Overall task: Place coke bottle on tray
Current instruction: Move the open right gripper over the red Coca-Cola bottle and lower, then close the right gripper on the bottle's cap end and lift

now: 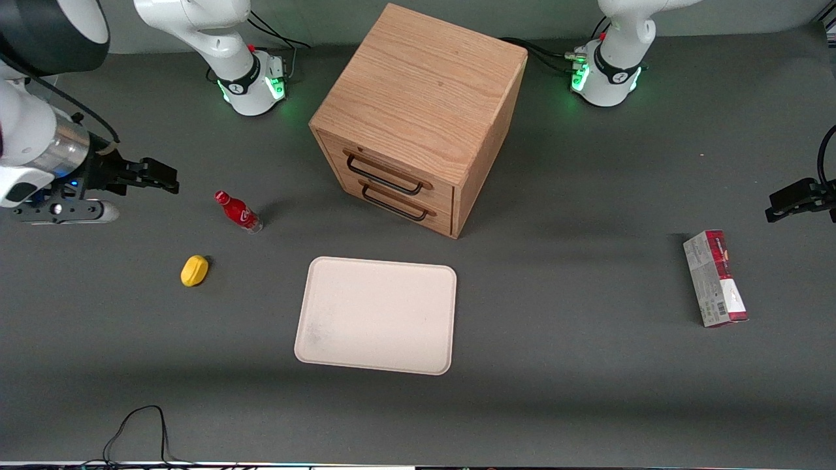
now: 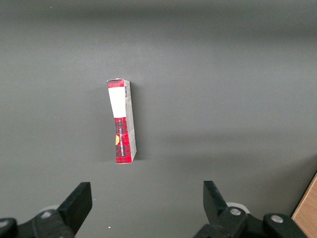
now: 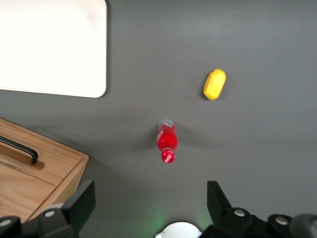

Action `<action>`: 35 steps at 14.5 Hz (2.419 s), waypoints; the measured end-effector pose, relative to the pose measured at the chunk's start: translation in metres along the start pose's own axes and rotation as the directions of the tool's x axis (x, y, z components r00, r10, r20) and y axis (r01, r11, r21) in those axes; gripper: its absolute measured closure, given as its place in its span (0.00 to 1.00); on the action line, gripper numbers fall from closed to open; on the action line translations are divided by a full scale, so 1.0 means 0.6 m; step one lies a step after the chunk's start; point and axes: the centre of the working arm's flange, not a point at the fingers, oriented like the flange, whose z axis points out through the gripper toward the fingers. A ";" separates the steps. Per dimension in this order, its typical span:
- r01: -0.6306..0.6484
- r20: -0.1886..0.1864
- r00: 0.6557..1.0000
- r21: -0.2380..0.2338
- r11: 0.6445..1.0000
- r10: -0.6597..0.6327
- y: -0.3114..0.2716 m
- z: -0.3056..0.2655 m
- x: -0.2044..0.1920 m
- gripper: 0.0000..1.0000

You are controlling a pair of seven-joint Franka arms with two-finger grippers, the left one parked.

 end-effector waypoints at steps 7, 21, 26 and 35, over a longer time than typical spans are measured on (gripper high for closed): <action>-0.008 0.018 1.000 -0.022 1.000 0.009 0.015 0.044 -0.126 0.00; -0.013 -0.080 0.997 -0.002 1.000 0.013 0.049 0.285 -0.133 0.00; -0.009 -0.116 0.993 0.001 1.000 0.009 0.048 0.388 -0.133 0.00; 0.000 -0.128 0.992 0.002 1.000 0.000 0.042 0.461 -0.130 0.00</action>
